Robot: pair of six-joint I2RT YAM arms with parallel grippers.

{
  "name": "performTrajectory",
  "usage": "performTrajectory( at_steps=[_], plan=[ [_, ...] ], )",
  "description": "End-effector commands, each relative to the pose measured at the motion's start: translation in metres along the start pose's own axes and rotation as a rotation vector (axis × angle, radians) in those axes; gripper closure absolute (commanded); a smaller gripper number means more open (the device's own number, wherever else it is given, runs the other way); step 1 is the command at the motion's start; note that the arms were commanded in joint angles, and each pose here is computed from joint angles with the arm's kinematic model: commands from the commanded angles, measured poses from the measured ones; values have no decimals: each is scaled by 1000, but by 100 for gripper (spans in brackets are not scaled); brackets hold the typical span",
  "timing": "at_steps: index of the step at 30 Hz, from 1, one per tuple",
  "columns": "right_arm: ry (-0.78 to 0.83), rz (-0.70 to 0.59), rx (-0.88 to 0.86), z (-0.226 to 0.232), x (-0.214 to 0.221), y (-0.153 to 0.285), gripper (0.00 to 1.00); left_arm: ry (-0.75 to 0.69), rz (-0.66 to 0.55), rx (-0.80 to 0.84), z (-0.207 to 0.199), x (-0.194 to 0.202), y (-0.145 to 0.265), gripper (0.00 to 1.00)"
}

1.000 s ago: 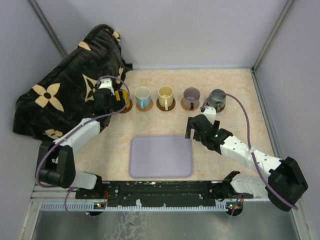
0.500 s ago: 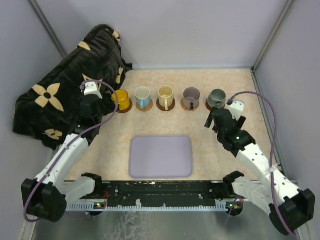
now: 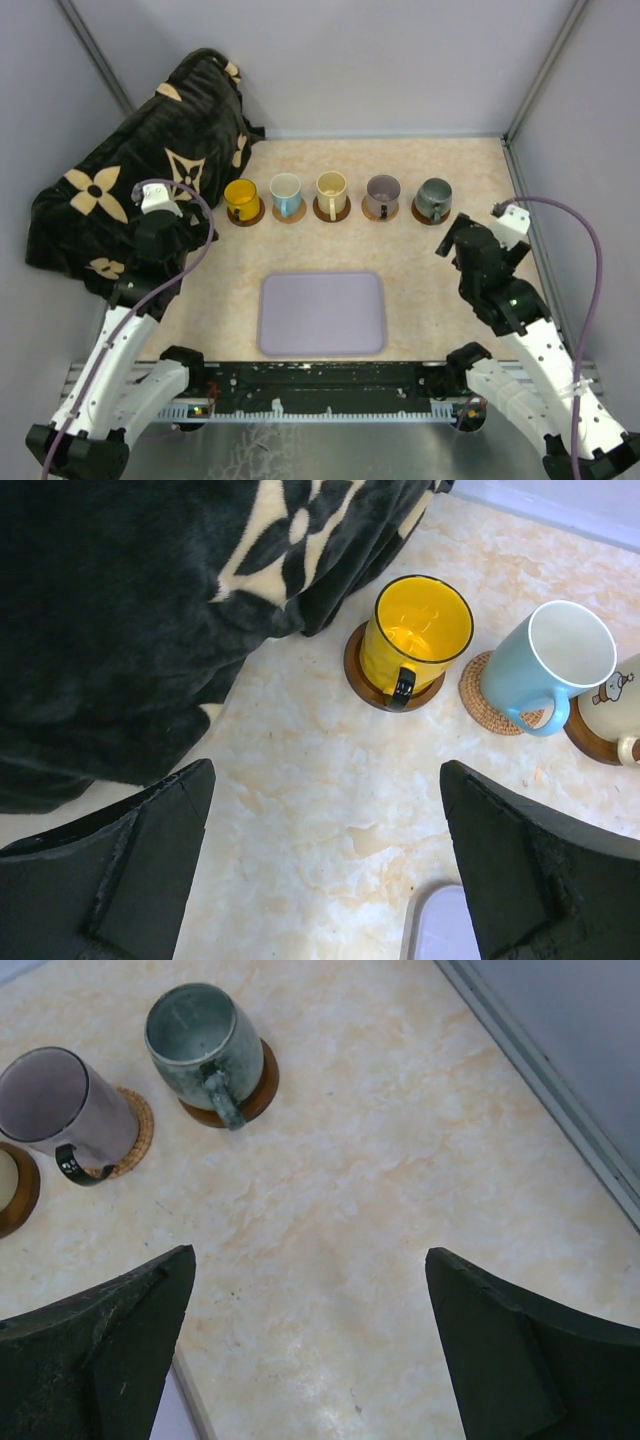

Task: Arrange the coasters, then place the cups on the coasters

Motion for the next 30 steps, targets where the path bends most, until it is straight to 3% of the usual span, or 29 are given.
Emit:
performTrajectory(
  at_steps=[1, 11, 30],
  plan=[
    [-61, -118, 43, -13, -35, 21, 1, 38, -13, -37, 14, -9, 23, 0],
    [-99, -217, 55, -34, -57, 44, 1, 53, -38, -1, 20, -1, 45, 0],
    [-98, -197, 65, -35, -47, 38, 1, 71, -93, -9, 29, 0, 59, 0]
  ],
)
Point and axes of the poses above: each gripper's point midway between its finger pads, its own y axis back along the fingers, its own z axis along the line the jaws close on, x = y × z, the point moved 6 cm from there along y, back along the fingers, and after that the axes turned 13 degrees about -y, right-handed, at the moved point
